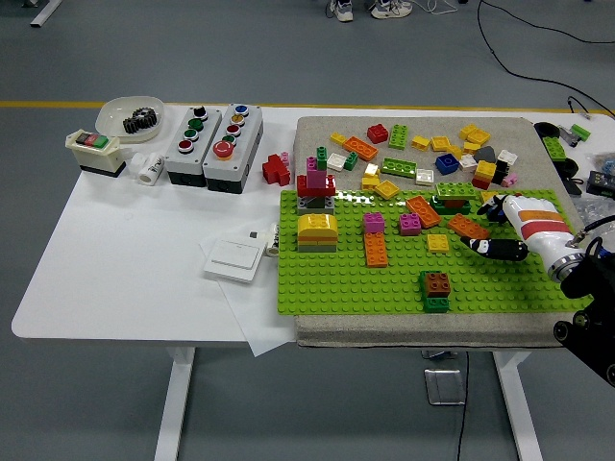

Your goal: Pick up the brick,pile it on top of brick,press brick,pick up the brick,pile it on top of brick,press brick

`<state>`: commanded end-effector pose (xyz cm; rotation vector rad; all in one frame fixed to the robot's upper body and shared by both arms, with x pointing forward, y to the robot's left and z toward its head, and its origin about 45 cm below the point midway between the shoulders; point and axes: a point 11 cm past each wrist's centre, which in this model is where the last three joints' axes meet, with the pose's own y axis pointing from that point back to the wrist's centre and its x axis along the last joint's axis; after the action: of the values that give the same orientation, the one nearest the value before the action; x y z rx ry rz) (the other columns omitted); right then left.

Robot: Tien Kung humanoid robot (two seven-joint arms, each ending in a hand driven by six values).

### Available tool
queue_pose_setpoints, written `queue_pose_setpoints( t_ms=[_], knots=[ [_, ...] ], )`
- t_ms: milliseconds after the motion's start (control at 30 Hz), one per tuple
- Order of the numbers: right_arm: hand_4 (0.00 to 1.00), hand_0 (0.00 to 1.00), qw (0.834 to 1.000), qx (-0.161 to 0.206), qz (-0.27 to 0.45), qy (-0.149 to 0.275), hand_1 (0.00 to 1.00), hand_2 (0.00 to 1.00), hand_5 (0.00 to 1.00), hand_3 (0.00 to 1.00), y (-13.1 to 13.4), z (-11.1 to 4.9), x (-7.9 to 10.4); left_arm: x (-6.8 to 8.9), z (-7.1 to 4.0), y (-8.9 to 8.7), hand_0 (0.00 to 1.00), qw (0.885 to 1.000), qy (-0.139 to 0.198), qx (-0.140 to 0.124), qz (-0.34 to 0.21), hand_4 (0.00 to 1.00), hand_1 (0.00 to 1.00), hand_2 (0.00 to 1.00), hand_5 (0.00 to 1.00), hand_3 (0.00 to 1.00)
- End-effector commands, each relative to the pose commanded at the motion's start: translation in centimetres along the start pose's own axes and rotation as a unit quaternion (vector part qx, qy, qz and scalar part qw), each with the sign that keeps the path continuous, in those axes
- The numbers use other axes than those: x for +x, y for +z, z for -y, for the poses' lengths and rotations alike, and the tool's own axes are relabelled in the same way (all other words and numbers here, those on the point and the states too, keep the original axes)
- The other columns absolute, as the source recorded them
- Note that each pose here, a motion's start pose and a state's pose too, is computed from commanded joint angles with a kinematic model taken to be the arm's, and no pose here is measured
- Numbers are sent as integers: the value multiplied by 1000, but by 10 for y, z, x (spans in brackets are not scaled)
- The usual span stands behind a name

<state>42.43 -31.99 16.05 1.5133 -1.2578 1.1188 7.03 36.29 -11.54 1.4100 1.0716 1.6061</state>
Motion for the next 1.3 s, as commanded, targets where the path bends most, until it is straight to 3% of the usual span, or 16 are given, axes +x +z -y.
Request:
queue_pose_setpoints(
  t_ms=[500, 1300],
  knots=[
    [910, 381, 1000, 6, 9, -6, 487, 548, 615, 616, -9, 5, -2, 0, 0, 2, 782, 1000, 0, -2, -4, 661, 758, 752, 679, 596],
    [893, 368, 999, -11, 15, -28, 469, 532, 631, 589, -2, 9, -9, 0, -1, 4, 782, 1000, -1, -4, -7, 661, 758, 751, 680, 598]
  ],
)
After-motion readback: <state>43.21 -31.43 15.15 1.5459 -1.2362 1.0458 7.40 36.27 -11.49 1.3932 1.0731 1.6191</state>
